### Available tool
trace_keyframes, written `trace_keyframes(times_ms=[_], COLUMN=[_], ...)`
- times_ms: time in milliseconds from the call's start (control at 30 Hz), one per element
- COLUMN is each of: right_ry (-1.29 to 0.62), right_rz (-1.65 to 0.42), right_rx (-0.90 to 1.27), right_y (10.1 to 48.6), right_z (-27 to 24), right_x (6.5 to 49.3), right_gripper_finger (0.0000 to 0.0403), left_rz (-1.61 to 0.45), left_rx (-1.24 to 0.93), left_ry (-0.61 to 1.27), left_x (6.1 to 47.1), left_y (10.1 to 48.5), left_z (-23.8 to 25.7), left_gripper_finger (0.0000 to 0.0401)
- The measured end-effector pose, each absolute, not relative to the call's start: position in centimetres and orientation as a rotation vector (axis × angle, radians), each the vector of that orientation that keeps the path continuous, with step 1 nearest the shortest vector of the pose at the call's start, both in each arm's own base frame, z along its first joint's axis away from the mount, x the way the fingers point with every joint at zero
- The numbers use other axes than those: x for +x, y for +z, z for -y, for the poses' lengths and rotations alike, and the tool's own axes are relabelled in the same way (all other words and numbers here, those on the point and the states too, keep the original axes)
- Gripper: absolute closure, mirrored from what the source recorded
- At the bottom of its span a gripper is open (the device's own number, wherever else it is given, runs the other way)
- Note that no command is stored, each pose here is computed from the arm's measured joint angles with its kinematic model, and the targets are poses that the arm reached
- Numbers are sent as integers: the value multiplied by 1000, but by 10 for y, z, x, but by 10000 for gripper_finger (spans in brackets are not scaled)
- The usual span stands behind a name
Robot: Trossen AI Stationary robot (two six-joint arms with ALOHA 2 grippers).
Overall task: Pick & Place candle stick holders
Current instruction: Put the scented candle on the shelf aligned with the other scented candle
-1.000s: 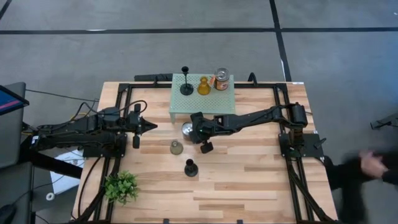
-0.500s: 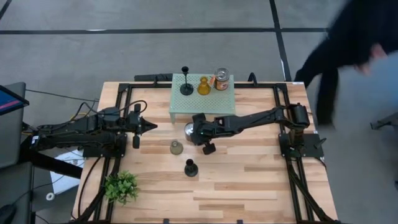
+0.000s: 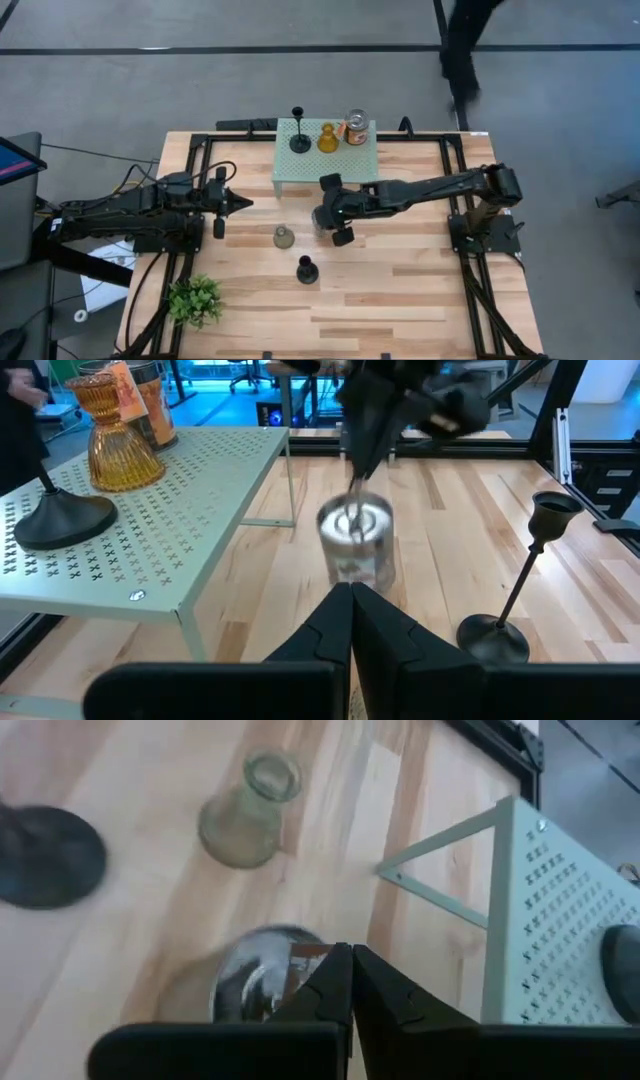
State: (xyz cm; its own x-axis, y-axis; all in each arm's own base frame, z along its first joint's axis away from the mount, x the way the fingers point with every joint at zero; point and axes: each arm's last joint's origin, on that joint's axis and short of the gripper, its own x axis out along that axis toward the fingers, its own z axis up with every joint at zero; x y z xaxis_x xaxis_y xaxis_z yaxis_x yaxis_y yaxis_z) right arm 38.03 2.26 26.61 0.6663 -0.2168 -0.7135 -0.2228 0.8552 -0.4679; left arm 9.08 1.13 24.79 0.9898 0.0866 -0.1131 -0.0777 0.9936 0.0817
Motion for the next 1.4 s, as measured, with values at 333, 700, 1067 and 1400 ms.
trace_keyframes(times_ms=[333, 700, 1067, 1400], right_ry=[-1, -21, -72, -95], right_rz=[-913, -930, -953, -955], right_rx=[-539, -528, -563, -573], right_y=[266, 263, 262, 262], right_z=[-31, -31, -31, -30], right_x=[371, 372, 370, 370], right_gripper_finger=[403, 403, 403, 403], left_rz=[-117, -116, -116, -117], left_rx=[77, 59, 58, 58], left_ry=[82, 83, 84, 83], left_x=[91, 91, 91, 91], left_y=[248, 248, 248, 248], left_z=[-11, -11, -11, -11], left_gripper_finger=[393, 394, 393, 393])
